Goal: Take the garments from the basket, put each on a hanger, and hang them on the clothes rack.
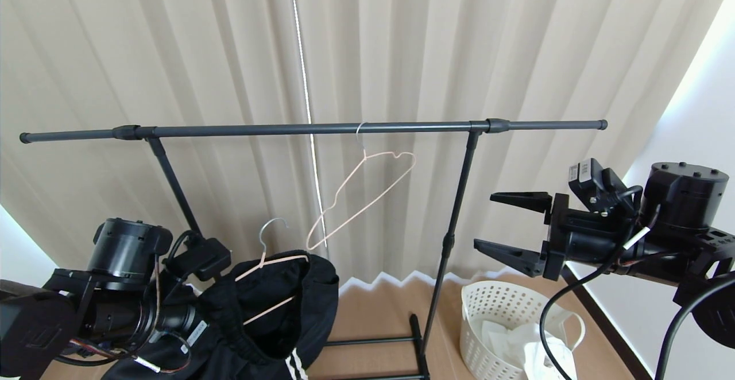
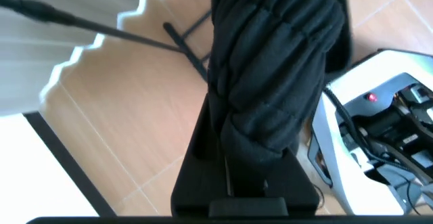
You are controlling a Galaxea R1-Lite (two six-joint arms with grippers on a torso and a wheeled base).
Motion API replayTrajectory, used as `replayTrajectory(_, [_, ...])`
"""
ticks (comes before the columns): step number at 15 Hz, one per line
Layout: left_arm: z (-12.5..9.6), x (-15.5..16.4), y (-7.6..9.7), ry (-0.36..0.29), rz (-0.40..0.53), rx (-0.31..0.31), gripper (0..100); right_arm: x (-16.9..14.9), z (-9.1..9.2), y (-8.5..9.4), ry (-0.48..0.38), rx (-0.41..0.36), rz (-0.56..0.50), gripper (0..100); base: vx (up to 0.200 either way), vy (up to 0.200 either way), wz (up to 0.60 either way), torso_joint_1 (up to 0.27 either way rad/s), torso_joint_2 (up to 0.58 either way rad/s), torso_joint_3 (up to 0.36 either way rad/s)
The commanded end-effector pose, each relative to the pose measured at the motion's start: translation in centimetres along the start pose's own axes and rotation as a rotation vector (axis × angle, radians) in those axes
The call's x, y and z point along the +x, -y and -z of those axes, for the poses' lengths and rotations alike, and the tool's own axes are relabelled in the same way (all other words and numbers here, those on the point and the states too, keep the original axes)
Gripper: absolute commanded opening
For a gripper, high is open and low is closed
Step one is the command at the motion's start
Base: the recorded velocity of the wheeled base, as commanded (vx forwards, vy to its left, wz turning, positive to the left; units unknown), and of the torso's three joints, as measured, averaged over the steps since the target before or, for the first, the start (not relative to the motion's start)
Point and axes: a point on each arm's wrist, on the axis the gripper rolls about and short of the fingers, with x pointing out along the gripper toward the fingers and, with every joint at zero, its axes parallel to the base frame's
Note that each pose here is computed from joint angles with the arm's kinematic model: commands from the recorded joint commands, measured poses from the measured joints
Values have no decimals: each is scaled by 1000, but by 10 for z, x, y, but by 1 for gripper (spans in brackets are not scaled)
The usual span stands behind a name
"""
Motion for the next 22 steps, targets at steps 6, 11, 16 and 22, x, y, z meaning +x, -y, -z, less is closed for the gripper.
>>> replayTrajectory(6, [9, 17, -13, -21, -24, -84, 0, 2, 3, 1, -7, 8, -3, 100, 0, 0, 0, 0, 0, 0])
replayTrajectory(11, [-19, 18, -36, 116, -114, -122, 0, 3, 3, 2, -6, 7, -2, 100, 0, 0, 0, 0, 0, 0])
replayTrajectory(16, [-50, 31, -58, 191, -155, -158, 0, 3, 2, 3, -4, 5, 0, 100, 0, 0, 0, 0, 0, 0])
replayTrajectory(22, [-100, 57, -80, 314, -163, -238, 0, 8, 10, 6, -23, 21, -3, 100, 0, 0, 0, 0, 0, 0])
